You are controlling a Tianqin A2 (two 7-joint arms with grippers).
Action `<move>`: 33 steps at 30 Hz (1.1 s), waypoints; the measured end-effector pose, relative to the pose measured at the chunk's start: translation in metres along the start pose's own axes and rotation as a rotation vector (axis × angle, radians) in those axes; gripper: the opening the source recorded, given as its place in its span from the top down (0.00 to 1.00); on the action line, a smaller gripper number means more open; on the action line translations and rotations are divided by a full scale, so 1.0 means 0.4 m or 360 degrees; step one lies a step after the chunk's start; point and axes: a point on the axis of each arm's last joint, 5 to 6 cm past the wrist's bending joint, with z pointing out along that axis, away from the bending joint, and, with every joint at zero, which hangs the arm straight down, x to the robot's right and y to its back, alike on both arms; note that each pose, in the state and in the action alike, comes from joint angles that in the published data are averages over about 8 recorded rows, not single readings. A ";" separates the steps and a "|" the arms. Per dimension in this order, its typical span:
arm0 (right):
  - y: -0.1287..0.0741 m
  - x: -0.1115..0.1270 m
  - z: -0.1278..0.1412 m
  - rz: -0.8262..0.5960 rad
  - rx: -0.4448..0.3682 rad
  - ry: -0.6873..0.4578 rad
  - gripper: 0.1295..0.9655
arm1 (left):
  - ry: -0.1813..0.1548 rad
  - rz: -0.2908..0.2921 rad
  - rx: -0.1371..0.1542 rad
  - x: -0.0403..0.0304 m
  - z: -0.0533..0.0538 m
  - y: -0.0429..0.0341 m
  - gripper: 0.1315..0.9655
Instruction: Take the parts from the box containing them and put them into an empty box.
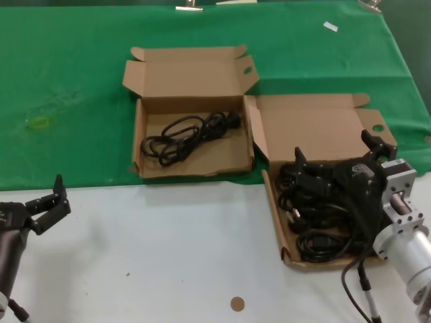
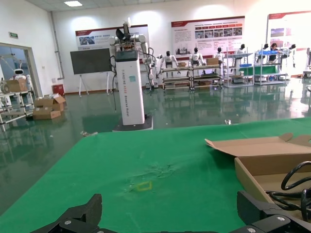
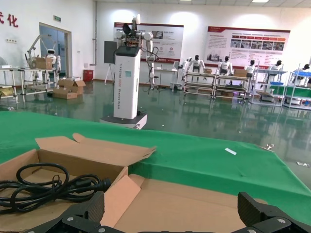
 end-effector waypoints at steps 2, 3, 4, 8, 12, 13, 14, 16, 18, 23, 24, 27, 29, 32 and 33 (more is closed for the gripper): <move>0.000 0.000 0.000 0.0000 0.0000 0.0000 0.00 | 0.0000 0.0000 0.0000 0.000 0.000 0.000 0.00; 0.000 0.000 0.000 0.0000 0.0000 0.0000 0.00 | 0.0000 0.0000 0.0000 0.000 0.000 0.000 0.00; 0.000 0.000 0.000 0.0000 0.0000 0.0000 0.00 | 0.0000 0.0000 0.0000 0.000 0.000 0.000 0.00; 0.000 0.000 0.000 0.0000 0.0000 0.0000 0.00 | 0.0000 0.0000 0.0000 0.000 0.000 0.000 0.00; 0.000 0.000 0.000 0.0000 0.0000 0.0000 0.00 | 0.0000 0.0000 0.0000 0.000 0.000 0.000 0.00; 0.000 0.000 0.000 0.0000 0.0000 0.0000 0.00 | 0.0000 0.0000 0.0000 0.000 0.000 0.000 0.00; 0.000 0.000 0.000 0.0000 0.0000 0.0000 0.00 | 0.0000 0.0000 0.0000 0.000 0.000 0.000 0.00; 0.000 0.000 0.000 0.0000 0.0000 0.0000 0.00 | 0.0000 0.0000 0.0000 0.000 0.000 0.000 0.00; 0.000 0.000 0.000 0.0000 0.0000 0.0000 0.00 | 0.0000 0.0000 0.0000 0.000 0.000 0.000 0.00; 0.000 0.000 0.000 0.0000 0.0000 0.0000 0.00 | 0.0000 0.0000 0.0000 0.000 0.000 0.000 0.00; 0.000 0.000 0.000 0.0000 0.0000 0.0000 0.00 | 0.0000 0.0000 0.0000 0.000 0.000 0.000 0.00; 0.000 0.000 0.000 0.0000 0.0000 0.0000 0.00 | 0.0000 0.0000 0.0000 0.000 0.000 0.000 0.00; 0.000 0.000 0.000 0.0000 0.0000 0.0000 0.00 | 0.0000 0.0000 0.0000 0.000 0.000 0.000 0.00; 0.000 0.000 0.000 0.0000 0.0000 0.0000 0.00 | 0.0000 0.0000 0.0000 0.000 0.000 0.000 0.00; 0.000 0.000 0.000 0.0000 0.0000 0.0000 0.00 | 0.0000 0.0000 0.0000 0.000 0.000 0.000 0.00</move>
